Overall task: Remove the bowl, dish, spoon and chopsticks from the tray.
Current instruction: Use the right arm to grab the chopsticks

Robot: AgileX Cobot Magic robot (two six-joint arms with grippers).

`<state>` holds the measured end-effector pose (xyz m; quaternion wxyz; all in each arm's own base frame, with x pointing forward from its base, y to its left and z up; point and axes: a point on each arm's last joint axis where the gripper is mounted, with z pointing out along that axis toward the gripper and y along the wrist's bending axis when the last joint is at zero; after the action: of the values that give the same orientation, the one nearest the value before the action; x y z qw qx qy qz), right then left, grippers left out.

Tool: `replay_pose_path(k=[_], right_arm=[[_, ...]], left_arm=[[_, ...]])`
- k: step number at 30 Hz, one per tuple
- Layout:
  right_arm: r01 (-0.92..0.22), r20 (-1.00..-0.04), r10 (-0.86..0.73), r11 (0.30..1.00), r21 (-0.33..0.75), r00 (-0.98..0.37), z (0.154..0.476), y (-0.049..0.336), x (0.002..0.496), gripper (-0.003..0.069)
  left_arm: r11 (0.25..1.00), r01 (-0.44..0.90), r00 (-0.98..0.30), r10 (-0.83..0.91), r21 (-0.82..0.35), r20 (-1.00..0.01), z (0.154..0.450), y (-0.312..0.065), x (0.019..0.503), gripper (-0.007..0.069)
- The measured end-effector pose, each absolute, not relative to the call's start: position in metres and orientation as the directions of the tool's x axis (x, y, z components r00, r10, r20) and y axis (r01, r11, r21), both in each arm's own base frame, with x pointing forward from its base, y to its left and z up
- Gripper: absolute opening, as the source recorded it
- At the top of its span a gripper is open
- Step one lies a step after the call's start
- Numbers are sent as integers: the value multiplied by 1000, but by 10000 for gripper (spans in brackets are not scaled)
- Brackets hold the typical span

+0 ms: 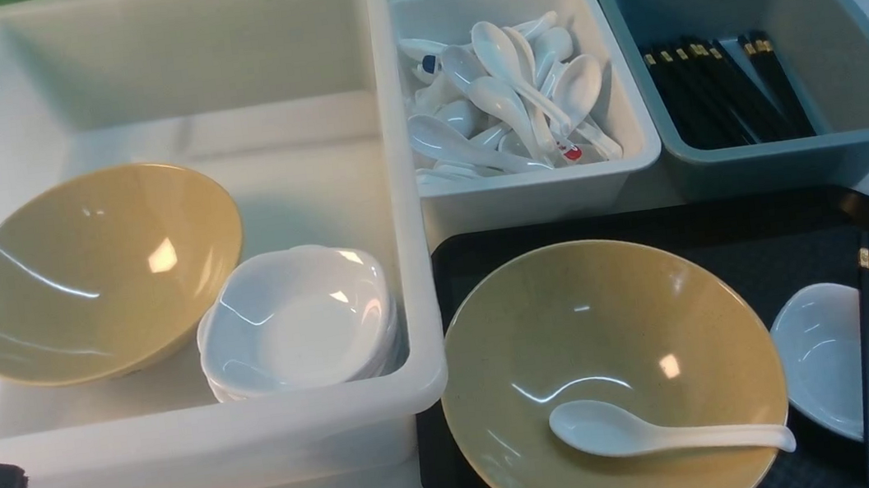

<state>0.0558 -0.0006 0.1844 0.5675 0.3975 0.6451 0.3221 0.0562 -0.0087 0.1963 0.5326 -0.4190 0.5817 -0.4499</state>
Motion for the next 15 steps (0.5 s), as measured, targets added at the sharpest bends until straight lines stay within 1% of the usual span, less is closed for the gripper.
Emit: replay_pose_path(k=[2, 3, 4, 5, 6, 7, 9, 10, 11, 13, 14, 15], right_arm=[[144, -538, 842, 539, 830, -51, 184, -1, 56, 239], [141, -576, 815, 578, 804, -58, 185, -1, 56, 239], [141, -584, 809, 586, 798, -59, 185, 0, 56, 239], [125, -668, 741, 671, 731, -72, 194, 0, 54, 237], [121, -678, 732, 681, 722, -71, 195, 0, 54, 237], [89, -749, 659, 751, 654, -60, 213, 0, 52, 226], [65, -838, 543, 839, 540, -57, 241, 1, 52, 194], [59, -880, 471, 882, 467, -67, 258, 1, 54, 175], [50, -917, 393, 920, 390, -73, 276, 1, 56, 155], [34, -963, 199, 980, 197, -180, 319, 1, 74, 83], [28, -960, 161, 987, 158, -229, 327, 1, 83, 63], [29, -957, 114, 993, 110, -267, 342, 2, 90, 48]], left_arm=[[311, 15, -85, -946, -950, -311, 204, -10, 55, -11], [405, 60, -76, -909, -912, -409, 218, -10, 53, -11], [421, 67, -73, -902, -904, -426, 221, -11, 52, -11], [572, 126, -42, -813, -811, -580, 243, -12, 47, -11], [596, 130, -42, -795, -792, -605, 245, -12, 46, -11], [733, 158, -27, -666, -661, -745, 264, -15, 43, -11], [846, 172, -48, -505, -505, -862, 289, -18, 43, -11], [893, 167, -100, -407, -418, -908, 298, -20, 49, -11], [910, 165, -129, -362, -380, -923, 307, -20, 54, -11], [953, 168, -268, -204, -254, -942, 330, -21, 76, -11], [960, 171, -315, -160, -222, -935, 334, -21, 82, -11], [965, 175, -369, -119, -195, -922, 342, -21, 92, -11]])
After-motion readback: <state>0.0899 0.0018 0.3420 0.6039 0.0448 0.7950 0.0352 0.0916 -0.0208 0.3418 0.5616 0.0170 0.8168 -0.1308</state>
